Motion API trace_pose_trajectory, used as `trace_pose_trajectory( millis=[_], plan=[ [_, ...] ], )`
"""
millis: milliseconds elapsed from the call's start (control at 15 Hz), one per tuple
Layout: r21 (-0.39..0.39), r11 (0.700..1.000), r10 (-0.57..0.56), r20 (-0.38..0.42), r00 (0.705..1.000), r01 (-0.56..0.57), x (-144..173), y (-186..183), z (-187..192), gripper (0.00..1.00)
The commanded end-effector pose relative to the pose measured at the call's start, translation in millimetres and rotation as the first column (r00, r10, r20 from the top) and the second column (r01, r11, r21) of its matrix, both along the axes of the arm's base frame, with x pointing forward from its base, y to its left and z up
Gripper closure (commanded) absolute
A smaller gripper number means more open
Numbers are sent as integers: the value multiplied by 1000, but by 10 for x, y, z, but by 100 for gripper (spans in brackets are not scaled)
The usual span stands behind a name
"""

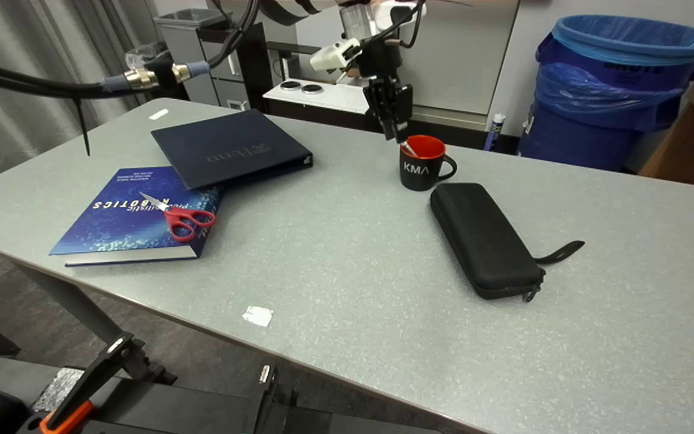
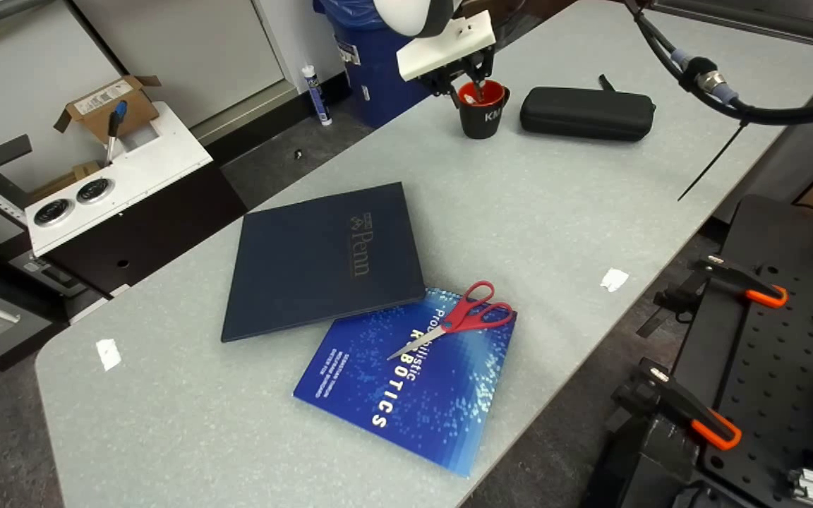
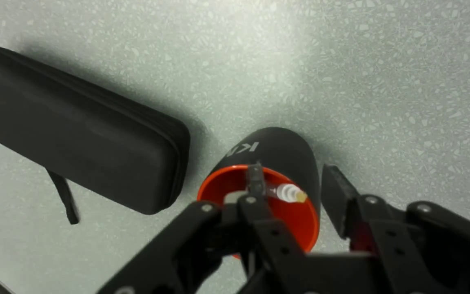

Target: Get the pen in the black mug and put it on the table

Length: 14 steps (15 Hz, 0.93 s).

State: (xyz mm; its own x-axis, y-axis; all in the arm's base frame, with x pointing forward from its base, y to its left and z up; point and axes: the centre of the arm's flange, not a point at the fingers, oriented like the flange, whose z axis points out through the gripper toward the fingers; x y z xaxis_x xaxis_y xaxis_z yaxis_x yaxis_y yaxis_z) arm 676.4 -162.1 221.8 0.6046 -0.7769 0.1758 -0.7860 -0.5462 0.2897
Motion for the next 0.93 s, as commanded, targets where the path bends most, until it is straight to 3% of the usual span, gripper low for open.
trace_pose_trajectory(
  millis=[0,133,333,600,867],
  plan=[
    [-17,1000,-10,4,1000,11,91,-7,11,88],
    [-20,1000,-12,2,1000,12,58,0,34,100],
    [-42,999,-7,28,1000,8,-85,53,204,98],
    [-98,995,41,119,992,-29,-415,257,622,98],
    [-187,974,171,233,957,-128,-714,641,978,98]
  ],
)
